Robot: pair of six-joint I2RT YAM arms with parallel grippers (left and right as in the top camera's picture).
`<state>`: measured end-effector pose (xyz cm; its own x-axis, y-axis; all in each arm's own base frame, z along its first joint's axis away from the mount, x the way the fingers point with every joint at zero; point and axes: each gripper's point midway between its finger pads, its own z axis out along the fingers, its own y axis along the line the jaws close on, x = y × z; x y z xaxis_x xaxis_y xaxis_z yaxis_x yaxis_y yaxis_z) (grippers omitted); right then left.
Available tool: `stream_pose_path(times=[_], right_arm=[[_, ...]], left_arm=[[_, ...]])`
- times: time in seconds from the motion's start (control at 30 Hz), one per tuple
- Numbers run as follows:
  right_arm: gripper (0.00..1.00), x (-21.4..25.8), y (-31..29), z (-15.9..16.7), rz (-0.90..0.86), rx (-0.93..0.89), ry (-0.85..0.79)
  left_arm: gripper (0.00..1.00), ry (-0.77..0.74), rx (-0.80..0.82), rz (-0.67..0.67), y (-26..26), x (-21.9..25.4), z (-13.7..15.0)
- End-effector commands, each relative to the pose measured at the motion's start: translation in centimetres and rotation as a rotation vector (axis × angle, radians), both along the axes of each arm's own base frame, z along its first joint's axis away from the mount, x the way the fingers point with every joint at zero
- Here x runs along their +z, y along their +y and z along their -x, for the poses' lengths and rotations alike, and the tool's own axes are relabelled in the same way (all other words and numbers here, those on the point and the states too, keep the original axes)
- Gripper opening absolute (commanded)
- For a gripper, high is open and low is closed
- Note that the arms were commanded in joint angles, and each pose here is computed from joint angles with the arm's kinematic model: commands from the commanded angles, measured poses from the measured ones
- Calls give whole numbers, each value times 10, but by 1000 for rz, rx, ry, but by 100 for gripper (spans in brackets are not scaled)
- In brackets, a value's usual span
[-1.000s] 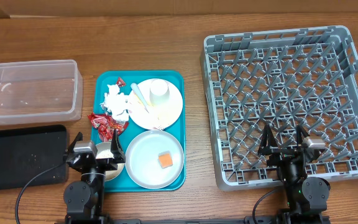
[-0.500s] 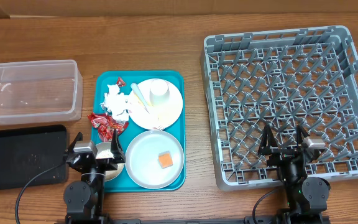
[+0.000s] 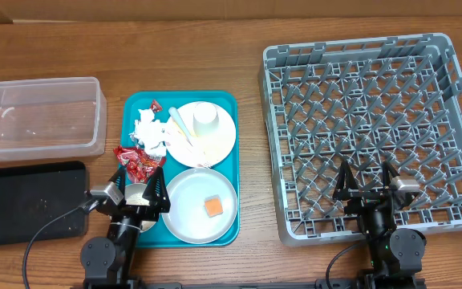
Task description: Sort waste into correct bins and load items into the dishwasher rack
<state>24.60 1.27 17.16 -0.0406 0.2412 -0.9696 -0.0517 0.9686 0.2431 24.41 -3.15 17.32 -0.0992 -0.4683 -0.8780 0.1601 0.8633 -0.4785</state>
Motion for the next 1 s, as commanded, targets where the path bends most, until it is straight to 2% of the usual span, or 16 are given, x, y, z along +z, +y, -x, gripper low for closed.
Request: stream_pose_path(times=[0.0, 0.23, 0.3, 0.4, 0.57, 0.7, 0.8, 0.97], right_arm=[[100, -2, -2, 0, 8, -12, -3], [100, -2, -2, 0, 8, -12, -3], [100, -2, -2, 0, 8, -12, -3], [100, -2, -2, 0, 8, -12, -3], [100, -2, -2, 0, 8, -12, -3], [100, -2, -2, 0, 8, -12, -3], [100, -2, -2, 0, 8, -12, -3], [100, -2, -2, 0, 8, -12, -3]], left_arm=[[100, -16, -143, 79, -24, 15, 8], [100, -12, -134, -5, -23, 61, 27], [100, 39, -135, -6, -23, 68, 33], [100, 219, -135, 7, -23, 71, 37], [100, 387, -143, -14, -23, 85, 24], [100, 392, -190, -20, -30, 112, 5], [100, 321, -305, -47, -47, 141, -4], [100, 508, -131, -87, -20, 129, -6]])
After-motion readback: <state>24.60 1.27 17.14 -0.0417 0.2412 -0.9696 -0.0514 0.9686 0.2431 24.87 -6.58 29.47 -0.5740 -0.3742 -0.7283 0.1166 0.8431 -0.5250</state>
